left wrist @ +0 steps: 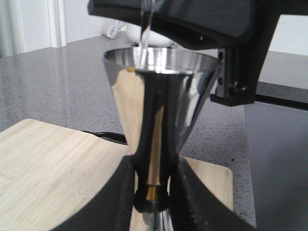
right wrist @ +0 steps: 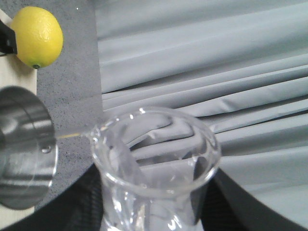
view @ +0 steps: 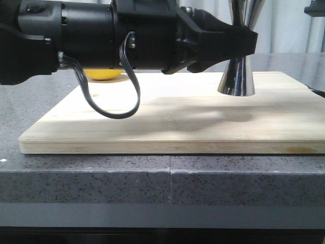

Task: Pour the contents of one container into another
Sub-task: 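Tilt the beaker with the right gripper, pouring liquid into the jigger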

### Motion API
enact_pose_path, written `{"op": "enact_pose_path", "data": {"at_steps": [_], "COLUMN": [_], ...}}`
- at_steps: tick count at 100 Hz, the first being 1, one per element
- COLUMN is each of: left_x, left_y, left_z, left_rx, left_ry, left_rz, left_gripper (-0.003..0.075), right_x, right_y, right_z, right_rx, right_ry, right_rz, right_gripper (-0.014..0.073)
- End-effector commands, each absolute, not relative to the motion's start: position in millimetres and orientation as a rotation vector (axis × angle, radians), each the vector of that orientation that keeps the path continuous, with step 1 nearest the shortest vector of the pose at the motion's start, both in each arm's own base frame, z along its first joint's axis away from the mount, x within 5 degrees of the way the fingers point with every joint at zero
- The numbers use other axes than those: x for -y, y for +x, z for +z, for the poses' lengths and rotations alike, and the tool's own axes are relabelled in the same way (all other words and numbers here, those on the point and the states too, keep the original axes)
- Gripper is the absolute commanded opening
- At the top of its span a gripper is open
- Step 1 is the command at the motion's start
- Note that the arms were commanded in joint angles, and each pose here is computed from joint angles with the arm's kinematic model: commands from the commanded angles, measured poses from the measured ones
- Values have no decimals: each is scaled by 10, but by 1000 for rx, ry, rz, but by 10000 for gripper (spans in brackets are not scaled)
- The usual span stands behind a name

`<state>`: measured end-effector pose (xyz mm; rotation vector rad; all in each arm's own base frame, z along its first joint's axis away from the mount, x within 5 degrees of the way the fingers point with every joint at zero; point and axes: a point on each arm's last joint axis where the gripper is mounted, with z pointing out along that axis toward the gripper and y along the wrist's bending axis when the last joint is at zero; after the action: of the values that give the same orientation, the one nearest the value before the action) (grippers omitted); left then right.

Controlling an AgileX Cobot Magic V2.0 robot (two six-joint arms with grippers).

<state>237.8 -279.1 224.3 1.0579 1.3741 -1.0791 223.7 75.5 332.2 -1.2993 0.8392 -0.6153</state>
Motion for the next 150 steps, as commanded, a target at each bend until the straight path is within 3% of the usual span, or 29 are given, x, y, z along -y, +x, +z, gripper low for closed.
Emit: {"op": "enact_pose_path", "data": {"at_steps": [1,150], "left_x": [2789,2789], "left_y": [2356,2356], "left_z": [2574,2574], "left_rx": [-1238,-1238], "left_ry": [987,987], "left_rz": [-1142,-1142], "left_gripper": [60,60], "right_x": [-768,-779], "right_y": [2176,2165], "right_z": [3518,3531], "right_rx": [-751,-650], "right_ry": [-1231,-1282], "right_rz": [-618,-723], "right_gripper": [291,291]}}
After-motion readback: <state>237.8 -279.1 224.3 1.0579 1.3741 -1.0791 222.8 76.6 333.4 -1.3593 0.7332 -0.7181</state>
